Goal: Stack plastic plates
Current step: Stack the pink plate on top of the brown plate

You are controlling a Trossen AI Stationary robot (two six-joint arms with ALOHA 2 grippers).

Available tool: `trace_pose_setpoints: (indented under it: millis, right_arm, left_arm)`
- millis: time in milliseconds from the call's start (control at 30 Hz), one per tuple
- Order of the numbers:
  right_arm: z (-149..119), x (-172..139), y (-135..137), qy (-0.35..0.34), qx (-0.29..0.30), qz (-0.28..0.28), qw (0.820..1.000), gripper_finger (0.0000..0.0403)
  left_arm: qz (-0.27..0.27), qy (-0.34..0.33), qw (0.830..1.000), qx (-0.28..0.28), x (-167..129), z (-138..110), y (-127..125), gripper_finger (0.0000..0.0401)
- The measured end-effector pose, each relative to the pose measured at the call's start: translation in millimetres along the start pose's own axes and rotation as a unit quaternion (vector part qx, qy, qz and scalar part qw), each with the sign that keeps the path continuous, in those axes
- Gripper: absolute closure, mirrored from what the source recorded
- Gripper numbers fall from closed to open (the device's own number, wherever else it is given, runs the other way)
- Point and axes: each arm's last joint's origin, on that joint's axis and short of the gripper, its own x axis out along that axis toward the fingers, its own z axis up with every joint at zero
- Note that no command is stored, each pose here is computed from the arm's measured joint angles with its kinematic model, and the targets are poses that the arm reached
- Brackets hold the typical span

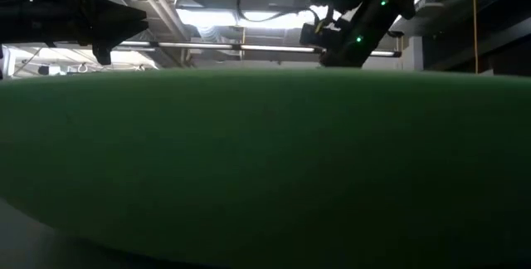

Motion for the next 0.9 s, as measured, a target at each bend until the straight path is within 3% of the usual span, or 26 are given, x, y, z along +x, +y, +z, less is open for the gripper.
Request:
trace_pose_setpoints:
  millis: [167,467,700,900]
  right_arm:
    - [-4,15,-17,0.015,-0.017,-0.018,1.000,0.0308]
    - [-10,56,-32,0.024,-0.113,-0.036,0.993,0.0308]
    - [-14,81,-45,0.012,-0.120,-0.052,0.991,0.0308]
    - [-18,98,-55,-0.013,-0.115,-0.030,0.993,0.0308]
  left_arm:
    - [0.000,0.000,1.000,0.000,0,0,0,0.0298]
    - [0.000,0.000,1.000,0.001,0,0,0,0.0298]
    - [0.000,0.000,1.000,0.001,0,0,0,0.0298]
    - [0.000,0.000,1.000,0.001,0,0,0,0.0298]
